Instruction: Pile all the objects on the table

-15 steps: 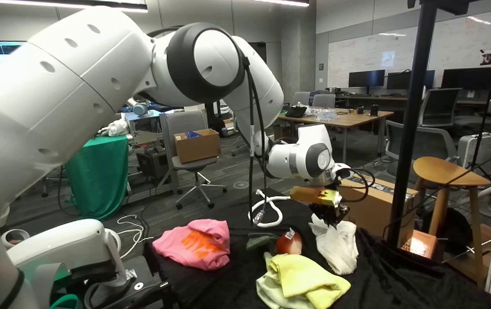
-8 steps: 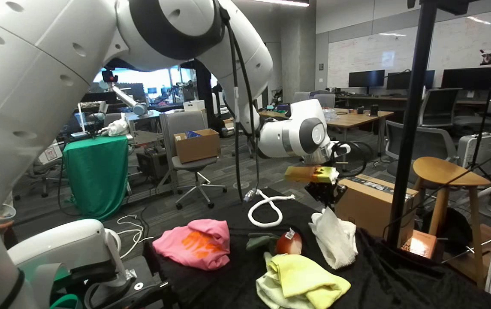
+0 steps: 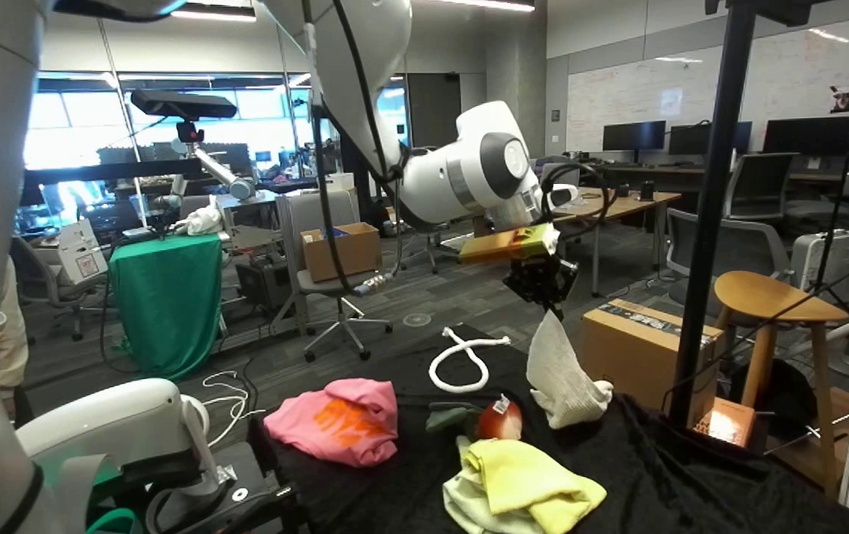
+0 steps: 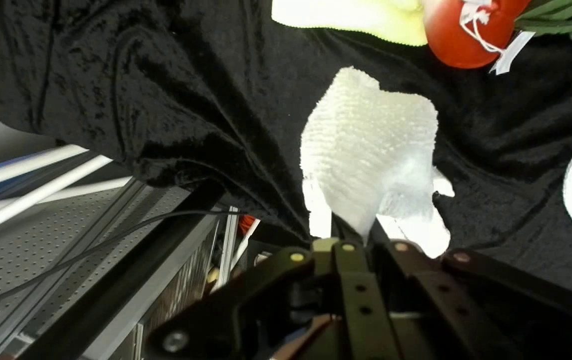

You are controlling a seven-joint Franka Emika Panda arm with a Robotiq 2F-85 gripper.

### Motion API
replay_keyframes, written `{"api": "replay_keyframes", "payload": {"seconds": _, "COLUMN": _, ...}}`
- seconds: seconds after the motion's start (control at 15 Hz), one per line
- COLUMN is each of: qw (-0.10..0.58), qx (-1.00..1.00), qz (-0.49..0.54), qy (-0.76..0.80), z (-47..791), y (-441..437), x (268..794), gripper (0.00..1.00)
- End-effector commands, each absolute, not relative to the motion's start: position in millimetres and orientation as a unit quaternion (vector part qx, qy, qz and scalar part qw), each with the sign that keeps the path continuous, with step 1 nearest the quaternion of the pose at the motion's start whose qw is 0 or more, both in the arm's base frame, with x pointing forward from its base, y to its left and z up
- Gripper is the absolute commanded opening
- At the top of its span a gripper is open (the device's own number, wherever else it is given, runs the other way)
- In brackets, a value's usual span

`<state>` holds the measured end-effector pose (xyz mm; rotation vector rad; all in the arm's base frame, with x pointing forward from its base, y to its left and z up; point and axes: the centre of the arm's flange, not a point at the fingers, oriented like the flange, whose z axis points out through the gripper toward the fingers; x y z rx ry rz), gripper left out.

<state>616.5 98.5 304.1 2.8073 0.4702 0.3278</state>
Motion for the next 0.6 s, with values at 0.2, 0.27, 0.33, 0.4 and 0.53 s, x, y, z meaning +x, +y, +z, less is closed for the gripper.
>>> {"api": "replay_keyframes", "payload": {"seconds": 0.2, "qw": 0.165, "qx": 0.958, "qz": 0.175, "qy": 0.154, "z": 410.2, "y": 89.3, "x": 547.0, "gripper": 0.01}}
{"api": "replay_keyframes", "payload": {"seconds": 0.27, "qw": 0.169, "qx": 0.956, "qz": 0.185, "qy": 0.152, "z": 423.6, "y": 88.3, "x": 541.0, "gripper": 0.01}}
{"api": "replay_keyframes", "payload": {"seconds": 0.33, "qw": 0.172, "qx": 0.954, "qz": 0.192, "qy": 0.149, "z": 434.6, "y": 87.8, "x": 536.4, "gripper": 0.01}}
{"api": "replay_keyframes", "payload": {"seconds": 0.4, "qw": 0.174, "qx": 0.953, "qz": 0.201, "qy": 0.146, "z": 446.7, "y": 86.5, "x": 531.3, "gripper": 0.01}}
{"api": "replay_keyframes", "payload": {"seconds": 0.53, "qw": 0.176, "qx": 0.949, "qz": 0.221, "qy": 0.139, "z": 468.7, "y": 84.2, "x": 522.1, "gripper": 0.01}}
